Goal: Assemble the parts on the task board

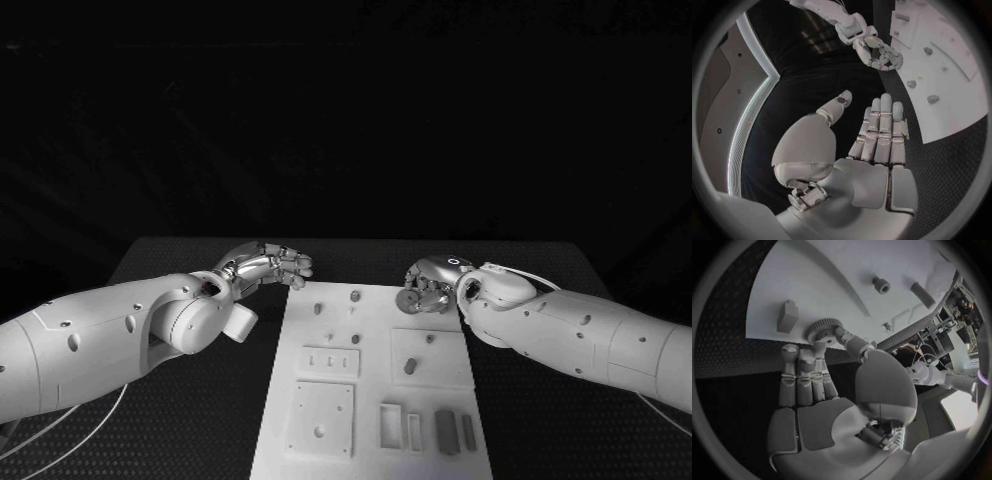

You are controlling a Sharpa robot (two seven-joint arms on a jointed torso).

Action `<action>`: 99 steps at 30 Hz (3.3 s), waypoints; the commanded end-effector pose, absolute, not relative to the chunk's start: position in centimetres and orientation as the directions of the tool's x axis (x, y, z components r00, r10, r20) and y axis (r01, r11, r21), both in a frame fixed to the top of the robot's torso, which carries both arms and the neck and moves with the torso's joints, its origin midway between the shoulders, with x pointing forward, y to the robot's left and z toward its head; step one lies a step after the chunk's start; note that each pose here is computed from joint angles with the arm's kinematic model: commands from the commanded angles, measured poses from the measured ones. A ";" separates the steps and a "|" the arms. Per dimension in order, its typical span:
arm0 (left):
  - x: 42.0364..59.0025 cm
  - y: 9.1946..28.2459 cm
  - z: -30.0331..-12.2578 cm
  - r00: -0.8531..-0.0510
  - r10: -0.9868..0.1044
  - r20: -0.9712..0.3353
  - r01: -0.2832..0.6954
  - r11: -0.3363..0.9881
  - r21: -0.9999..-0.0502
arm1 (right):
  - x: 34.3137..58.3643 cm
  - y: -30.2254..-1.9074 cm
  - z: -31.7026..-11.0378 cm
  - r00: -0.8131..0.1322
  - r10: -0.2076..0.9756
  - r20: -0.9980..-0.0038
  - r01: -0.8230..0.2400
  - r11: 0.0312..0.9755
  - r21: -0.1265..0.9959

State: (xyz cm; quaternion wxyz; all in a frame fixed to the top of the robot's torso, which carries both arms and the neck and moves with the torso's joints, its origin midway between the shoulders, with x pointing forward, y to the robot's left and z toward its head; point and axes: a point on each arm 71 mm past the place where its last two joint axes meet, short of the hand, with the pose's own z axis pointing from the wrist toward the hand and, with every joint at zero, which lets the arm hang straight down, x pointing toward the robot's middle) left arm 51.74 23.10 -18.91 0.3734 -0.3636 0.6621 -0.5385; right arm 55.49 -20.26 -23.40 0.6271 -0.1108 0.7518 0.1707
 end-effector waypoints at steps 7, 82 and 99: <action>51.7 23.0 -18.8 -0.470 -0.877 -0.103 -0.069 0.153 -0.986 | 54.9 -20.4 -24.9 -0.219 -0.041 -0.975 -0.399 0.915 0.051; 51.8 22.6 -18.8 -0.466 -0.877 -0.116 -0.072 0.168 -0.983 | 52.5 -8.4 -23.0 -0.027 0.001 -1.000 -0.564 0.826 0.016; 51.8 22.4 -18.8 -0.471 -0.875 -0.115 -0.070 0.167 -0.983 | 52.5 -7.6 -24.0 -0.041 -0.002 -0.999 -0.566 0.824 0.021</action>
